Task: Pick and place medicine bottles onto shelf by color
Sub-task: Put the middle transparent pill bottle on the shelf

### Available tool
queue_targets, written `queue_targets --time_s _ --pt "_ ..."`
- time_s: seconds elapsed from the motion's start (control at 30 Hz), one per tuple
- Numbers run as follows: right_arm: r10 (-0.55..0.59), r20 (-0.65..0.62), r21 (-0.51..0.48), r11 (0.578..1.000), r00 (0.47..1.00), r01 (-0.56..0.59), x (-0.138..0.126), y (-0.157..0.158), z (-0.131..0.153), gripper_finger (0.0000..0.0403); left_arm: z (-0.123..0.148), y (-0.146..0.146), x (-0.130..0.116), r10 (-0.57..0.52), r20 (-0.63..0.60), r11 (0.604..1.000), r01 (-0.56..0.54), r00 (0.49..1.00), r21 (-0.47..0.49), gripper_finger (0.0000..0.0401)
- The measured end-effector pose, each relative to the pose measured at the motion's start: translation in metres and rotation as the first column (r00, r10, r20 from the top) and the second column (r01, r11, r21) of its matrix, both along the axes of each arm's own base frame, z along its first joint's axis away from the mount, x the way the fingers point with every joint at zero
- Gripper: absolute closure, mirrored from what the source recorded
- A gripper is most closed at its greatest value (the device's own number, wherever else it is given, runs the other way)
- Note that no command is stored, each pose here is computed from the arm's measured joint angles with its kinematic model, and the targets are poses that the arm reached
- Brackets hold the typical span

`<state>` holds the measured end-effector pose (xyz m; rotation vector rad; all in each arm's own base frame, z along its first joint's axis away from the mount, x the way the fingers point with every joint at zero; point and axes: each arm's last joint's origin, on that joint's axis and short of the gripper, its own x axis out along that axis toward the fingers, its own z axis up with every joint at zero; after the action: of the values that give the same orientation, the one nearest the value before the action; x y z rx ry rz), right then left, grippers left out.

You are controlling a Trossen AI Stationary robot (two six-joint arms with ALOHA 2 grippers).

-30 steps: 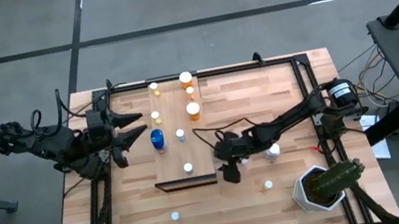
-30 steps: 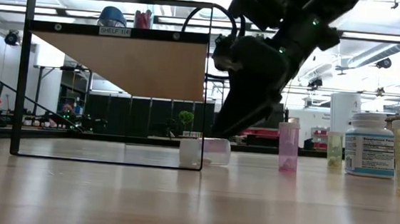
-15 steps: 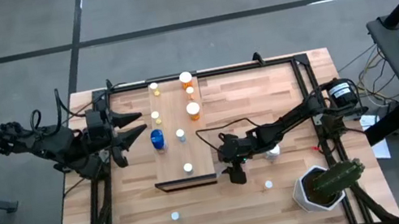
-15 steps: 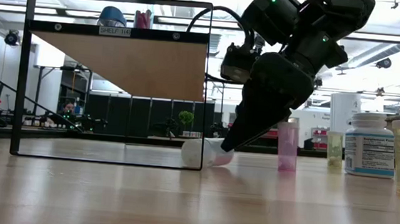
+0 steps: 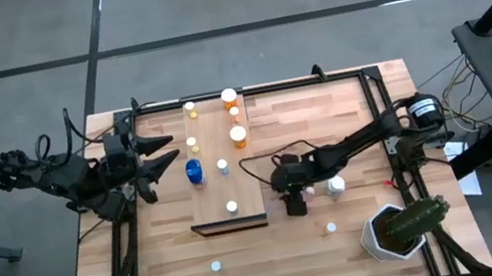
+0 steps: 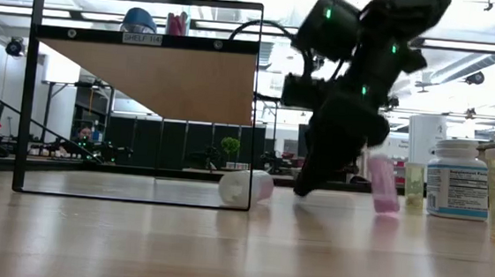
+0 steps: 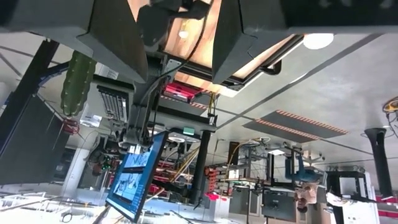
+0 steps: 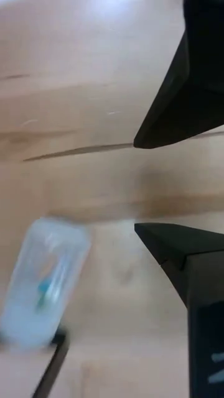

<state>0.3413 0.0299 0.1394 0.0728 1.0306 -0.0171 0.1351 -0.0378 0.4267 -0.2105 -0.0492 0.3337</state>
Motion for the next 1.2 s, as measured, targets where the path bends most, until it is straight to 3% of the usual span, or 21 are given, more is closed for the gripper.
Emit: queue_targets --time_s 0.37,0.57,0.7,0.9,1.2 --pt "0.083 0.136 0.011 0.996 0.987 -0.085 0.019 0.004 0.029 0.0204 -0.001 0.0 0.001 0.019 -0.005 1.0 -0.019 1.0 0.002 0.0237" --pt "-0.028 0.292 0.108 0.994 0.956 -0.004 0.024 0.005 0.026 0.0207 -0.001 0.0 0.001 0.019 -0.005 1.0 -0.019 1.0 0.002 0.0237" --pt "-0.061 0.268 0.125 0.992 0.962 0.028 0.023 0.005 0.011 0.022 -0.001 0.0 0.001 0.02 -0.004 1.0 -0.02 1.0 0.002 0.0237" --pt "-0.011 0.298 0.097 0.995 0.954 -0.019 0.028 0.01 0.005 0.0257 -0.001 0.001 0.0 0.031 -0.003 1.0 -0.031 1.0 0.001 0.0237" --pt "0.013 0.168 0.016 1.0 0.986 -0.016 0.017 0.007 -0.001 0.0317 0.0 0.001 0.0 0.042 -0.001 0.999 -0.042 0.999 0.0 0.0237"
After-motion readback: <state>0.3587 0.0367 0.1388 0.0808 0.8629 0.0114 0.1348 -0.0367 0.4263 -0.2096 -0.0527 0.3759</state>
